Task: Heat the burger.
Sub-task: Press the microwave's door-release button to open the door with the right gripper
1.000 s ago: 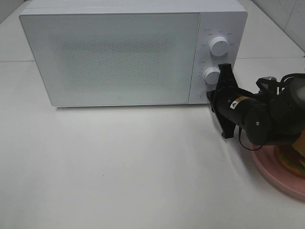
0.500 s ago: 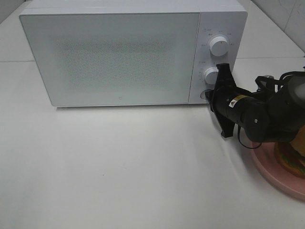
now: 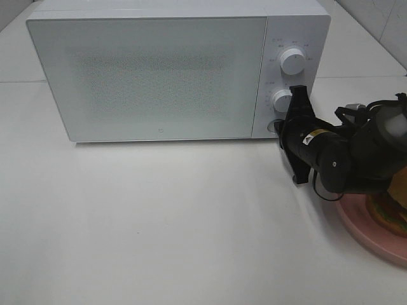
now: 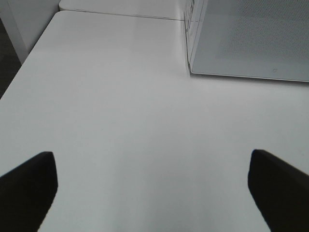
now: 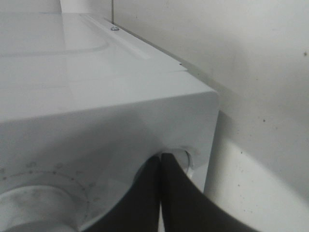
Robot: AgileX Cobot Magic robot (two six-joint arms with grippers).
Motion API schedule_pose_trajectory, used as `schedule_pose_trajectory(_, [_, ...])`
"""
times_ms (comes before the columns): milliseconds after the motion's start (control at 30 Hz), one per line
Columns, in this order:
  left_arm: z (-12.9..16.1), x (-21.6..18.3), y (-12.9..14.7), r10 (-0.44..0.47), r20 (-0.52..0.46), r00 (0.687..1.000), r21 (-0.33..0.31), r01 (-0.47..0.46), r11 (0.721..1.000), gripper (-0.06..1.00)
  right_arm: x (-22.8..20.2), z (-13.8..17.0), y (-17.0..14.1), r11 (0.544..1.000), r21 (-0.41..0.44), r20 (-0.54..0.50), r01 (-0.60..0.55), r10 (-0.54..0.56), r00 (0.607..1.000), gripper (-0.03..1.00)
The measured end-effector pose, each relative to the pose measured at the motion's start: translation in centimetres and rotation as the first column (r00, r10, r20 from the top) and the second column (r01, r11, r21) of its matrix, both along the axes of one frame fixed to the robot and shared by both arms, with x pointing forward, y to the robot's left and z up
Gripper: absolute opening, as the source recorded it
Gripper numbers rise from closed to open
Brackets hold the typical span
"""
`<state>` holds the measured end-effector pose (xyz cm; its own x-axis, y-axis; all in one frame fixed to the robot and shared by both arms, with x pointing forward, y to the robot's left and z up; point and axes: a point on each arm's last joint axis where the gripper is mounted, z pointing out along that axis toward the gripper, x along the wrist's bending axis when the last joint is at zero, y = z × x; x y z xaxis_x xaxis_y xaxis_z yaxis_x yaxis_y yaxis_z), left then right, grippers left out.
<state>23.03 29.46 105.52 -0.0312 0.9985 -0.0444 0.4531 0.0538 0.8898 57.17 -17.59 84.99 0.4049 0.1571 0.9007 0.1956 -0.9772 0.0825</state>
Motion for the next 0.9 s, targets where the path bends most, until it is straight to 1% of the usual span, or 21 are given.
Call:
schedule_pose_trajectory(133, [0.0, 0.0, 0.0, 0.000, 0.000, 1.000, 0.000, 0.000, 1.000, 0.99, 0.4, 0.1, 0.2, 0.999, 0.012, -0.018, 0.034, -0.033, 0.999, 0.03])
schedule_pose_trajectory(300, [0.0, 0.0, 0.0, 0.000, 0.000, 1.000, 0.000, 0.000, 1.000, 0.99, 0.6, 0.0, 0.4, 0.998, 0.007, -0.035, 0.060, -0.060, 0.998, 0.03])
schedule_pose_trajectory(467, [0.0, 0.0, 0.0, 0.000, 0.000, 1.000, 0.000, 0.000, 1.000, 0.99, 1.3, -0.5, 0.6, 0.997, 0.008, -0.026, 0.073, -0.072, 0.997, 0.03])
schedule_pose_trajectory(533, [0.0, 0.0, 0.0, 0.000, 0.000, 1.000, 0.000, 0.000, 1.000, 0.99, 1.5, -0.6, 0.3, 0.992, 0.024, -0.022, 0.126, -0.125, 0.992, 0.03])
schedule_pose_trajectory(567, [0.0, 0.0, 0.0, 0.000, 0.000, 1.000, 0.000, 0.000, 1.000, 0.99, 1.5, -0.6, 0.3, 0.992, 0.024, -0.022, 0.126, -0.125, 0.992, 0.03])
schedule_pose_trajectory(633, [0.0, 0.0, 0.0, 0.000, 0.000, 1.000, 0.000, 0.000, 1.000, 0.99, 1.7, -0.8, 0.1, 0.987, 0.027, -0.024, 0.160, -0.159, 0.987, 0.03])
schedule_pose_trajectory(900, [0.0, 0.0, 0.0, 0.000, 0.000, 1.000, 0.000, 0.000, 1.000, 0.99, 1.7, -0.7, 0.2, 0.987, 0.019, -0.018, 0.161, -0.161, 0.987, 0.03])
